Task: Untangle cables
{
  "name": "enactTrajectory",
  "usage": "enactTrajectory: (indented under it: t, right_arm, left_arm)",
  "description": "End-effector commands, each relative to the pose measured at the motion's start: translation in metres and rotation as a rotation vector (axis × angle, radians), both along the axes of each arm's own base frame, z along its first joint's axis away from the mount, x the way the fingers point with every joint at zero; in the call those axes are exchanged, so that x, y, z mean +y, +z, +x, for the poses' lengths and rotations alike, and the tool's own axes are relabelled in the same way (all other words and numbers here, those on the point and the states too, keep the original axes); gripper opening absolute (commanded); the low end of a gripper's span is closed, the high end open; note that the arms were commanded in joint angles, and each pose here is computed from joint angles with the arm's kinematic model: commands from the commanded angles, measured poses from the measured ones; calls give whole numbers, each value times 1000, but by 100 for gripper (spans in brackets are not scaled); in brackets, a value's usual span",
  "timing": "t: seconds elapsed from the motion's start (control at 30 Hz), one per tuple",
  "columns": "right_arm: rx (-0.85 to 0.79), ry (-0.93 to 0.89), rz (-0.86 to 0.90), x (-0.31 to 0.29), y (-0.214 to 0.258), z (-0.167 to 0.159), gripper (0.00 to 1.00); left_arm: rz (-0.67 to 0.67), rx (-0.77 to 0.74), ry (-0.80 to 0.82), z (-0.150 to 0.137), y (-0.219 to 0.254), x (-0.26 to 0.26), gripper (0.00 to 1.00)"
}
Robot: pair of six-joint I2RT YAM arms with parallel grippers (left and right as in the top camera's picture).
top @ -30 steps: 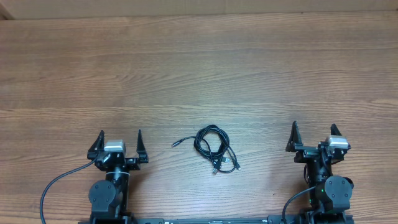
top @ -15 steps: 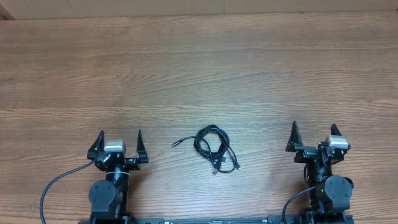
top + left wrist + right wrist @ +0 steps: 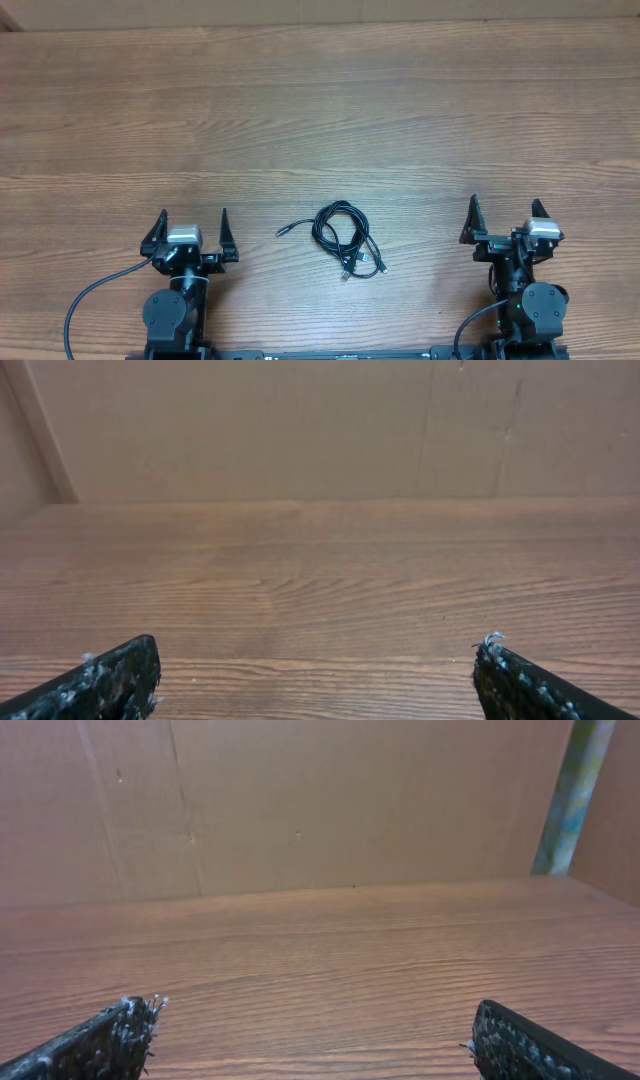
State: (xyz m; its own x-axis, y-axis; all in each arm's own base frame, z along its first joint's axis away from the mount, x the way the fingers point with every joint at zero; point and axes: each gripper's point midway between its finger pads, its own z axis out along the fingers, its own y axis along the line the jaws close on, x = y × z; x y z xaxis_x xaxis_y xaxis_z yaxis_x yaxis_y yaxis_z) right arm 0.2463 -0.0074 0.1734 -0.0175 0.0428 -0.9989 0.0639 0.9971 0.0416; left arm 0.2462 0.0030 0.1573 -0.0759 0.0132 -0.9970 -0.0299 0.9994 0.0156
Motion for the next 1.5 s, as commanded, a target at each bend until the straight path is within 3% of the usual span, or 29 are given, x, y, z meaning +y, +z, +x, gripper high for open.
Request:
enactTrajectory:
  t: [0.0,0.17,0.63,0.83,1.23,1.47]
  right_arm:
    - [4,12,-9,2,-3,1,100]
    - [4,12,-9,2,-3,1,100]
    - [4,12,-9,2,-3,1,100]
    - [4,12,-8,2,-3,1,100]
    - [4,12,-9,2,-3,1,100]
    - [4,12,-9,2,-3,1,100]
  left_arm:
    - [-11,-27,-86,0,5,-14,100]
    - [-59,-64,-280,-6,20,-48,100]
    - [-95,-102,-295,-22,108,-50,99]
    - [-119,30,-393,-17,124,-67,99]
    - [-232,491,-614,-2,116,-116,100]
    - [-98,640,-723,4,99,-173,100]
